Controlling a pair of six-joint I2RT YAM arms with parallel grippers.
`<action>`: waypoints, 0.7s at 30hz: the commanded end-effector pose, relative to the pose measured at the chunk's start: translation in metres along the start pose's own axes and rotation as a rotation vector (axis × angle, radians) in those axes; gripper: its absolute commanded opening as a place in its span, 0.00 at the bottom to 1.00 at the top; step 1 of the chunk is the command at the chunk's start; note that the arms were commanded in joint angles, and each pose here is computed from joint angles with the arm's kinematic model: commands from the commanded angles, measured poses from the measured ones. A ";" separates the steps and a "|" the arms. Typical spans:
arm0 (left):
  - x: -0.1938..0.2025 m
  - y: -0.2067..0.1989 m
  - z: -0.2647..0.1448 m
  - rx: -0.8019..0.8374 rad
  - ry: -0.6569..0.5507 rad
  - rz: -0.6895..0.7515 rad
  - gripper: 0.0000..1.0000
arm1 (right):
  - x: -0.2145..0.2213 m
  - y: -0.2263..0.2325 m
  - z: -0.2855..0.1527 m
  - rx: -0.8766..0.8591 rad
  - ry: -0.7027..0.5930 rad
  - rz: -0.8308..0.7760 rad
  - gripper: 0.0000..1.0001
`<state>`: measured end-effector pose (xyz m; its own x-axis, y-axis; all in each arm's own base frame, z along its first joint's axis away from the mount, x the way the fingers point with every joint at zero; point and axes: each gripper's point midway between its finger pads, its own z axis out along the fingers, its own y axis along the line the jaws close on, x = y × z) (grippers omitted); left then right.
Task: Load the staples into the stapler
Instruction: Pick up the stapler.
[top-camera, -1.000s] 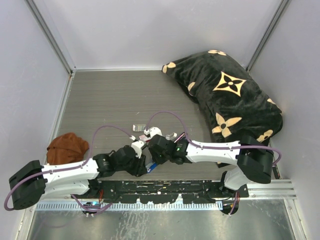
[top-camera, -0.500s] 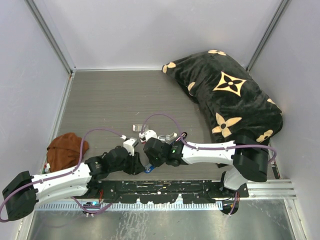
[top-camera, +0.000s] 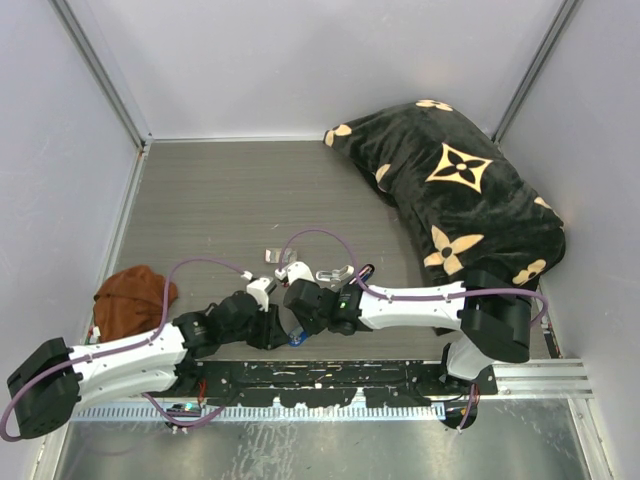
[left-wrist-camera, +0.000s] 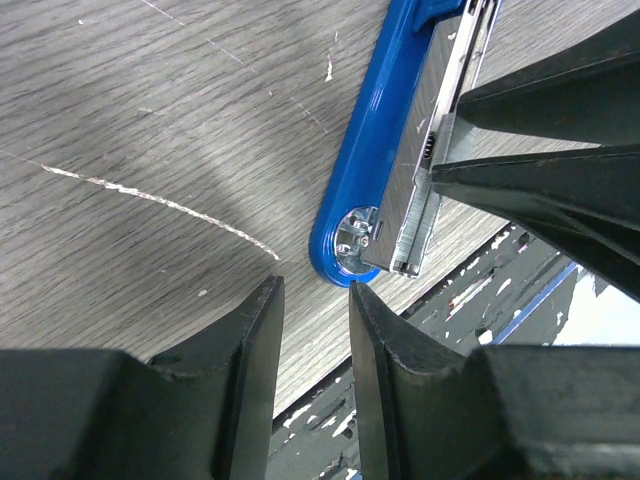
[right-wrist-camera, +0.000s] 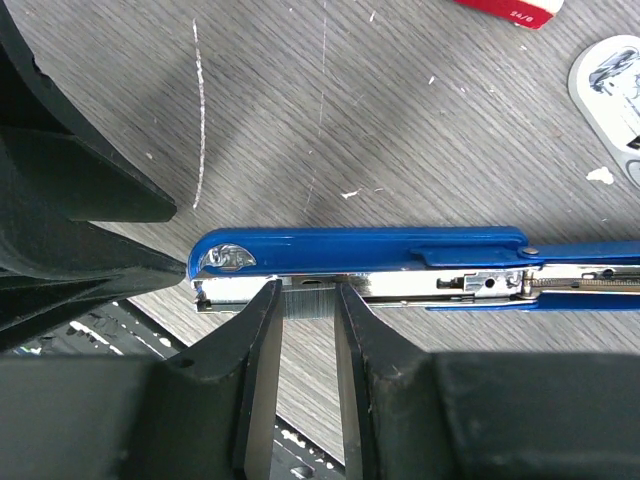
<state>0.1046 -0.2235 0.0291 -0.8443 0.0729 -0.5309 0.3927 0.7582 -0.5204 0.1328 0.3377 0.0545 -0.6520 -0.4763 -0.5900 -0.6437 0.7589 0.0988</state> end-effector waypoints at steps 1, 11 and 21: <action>-0.017 -0.017 0.001 0.054 -0.041 -0.001 0.34 | -0.026 0.004 -0.007 0.012 -0.069 -0.007 0.19; -0.017 -0.018 0.004 0.053 -0.029 0.004 0.33 | -0.025 0.010 -0.001 -0.005 -0.049 -0.035 0.19; -0.018 -0.015 0.004 0.039 -0.029 -0.005 0.32 | -0.022 0.009 -0.005 -0.008 -0.033 -0.039 0.19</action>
<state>0.1044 -0.2263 0.0251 -0.8552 0.0847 -0.5114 0.3872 0.7604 -0.5215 0.1360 0.3399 0.0534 -0.6308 -0.5150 -0.5803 -0.6639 0.7454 0.0600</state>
